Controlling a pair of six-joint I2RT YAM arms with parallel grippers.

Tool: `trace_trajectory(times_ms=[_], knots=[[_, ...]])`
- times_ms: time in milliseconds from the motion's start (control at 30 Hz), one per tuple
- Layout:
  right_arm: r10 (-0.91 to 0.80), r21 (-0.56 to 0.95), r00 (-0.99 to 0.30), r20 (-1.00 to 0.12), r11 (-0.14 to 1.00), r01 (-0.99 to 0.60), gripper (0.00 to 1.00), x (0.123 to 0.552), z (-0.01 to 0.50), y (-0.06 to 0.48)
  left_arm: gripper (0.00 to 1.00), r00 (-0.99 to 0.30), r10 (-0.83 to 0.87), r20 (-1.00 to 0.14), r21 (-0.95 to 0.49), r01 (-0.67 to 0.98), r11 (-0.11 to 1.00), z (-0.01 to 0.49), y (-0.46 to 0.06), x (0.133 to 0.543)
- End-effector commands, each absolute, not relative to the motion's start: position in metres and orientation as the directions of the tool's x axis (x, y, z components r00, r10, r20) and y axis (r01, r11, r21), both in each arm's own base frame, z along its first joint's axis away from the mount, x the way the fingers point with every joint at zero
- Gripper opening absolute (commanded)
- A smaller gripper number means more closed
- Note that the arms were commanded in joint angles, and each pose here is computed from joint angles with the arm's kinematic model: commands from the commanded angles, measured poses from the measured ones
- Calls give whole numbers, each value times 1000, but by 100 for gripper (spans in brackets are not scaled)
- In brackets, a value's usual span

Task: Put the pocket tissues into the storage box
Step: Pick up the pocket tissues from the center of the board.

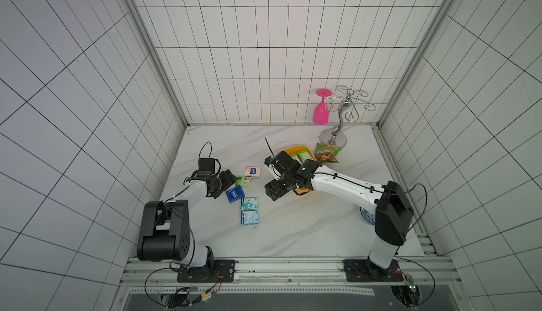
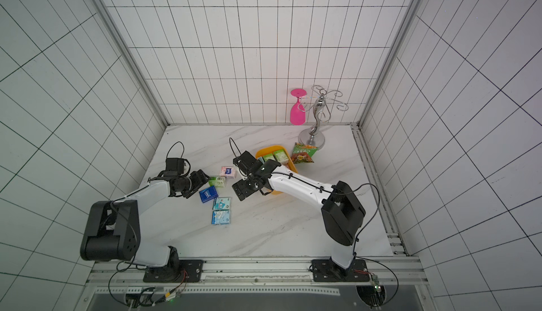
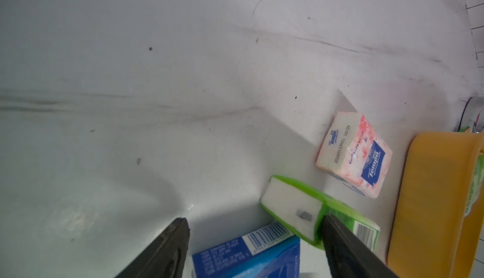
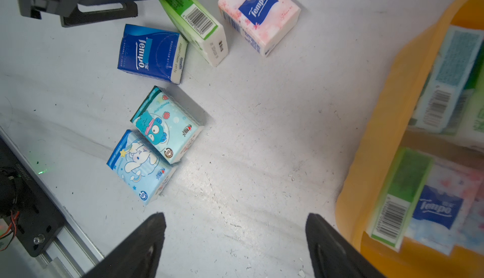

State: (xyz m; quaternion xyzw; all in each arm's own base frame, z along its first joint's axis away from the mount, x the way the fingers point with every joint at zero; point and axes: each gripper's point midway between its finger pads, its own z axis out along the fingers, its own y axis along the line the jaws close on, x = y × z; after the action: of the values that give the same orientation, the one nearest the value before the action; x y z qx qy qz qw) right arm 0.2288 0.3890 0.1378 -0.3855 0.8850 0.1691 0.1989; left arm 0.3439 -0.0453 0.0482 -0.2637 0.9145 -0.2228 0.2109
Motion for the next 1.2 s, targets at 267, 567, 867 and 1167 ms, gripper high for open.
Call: trace_trajectory(times_ms=[267,567,867,1167], knots=[[-625,86,-610,-487,661,-746,88,230,143,369,84,-835,-494,-243,-497,-330,803,62,-78,325],[-610,79,-602,-516,666,-742,88,233,150,369,85,-850,-495,-180,-456,-373,808,61,-79,288],[-609,57,-595,-524,672,-738,88,232,152,357,87,-909,-356,-218,-161,-326,932,55,-63,289],[-605,53,-598,-525,679,-732,88,232,151,353,87,-950,-257,-175,-35,-255,966,36,-76,282]])
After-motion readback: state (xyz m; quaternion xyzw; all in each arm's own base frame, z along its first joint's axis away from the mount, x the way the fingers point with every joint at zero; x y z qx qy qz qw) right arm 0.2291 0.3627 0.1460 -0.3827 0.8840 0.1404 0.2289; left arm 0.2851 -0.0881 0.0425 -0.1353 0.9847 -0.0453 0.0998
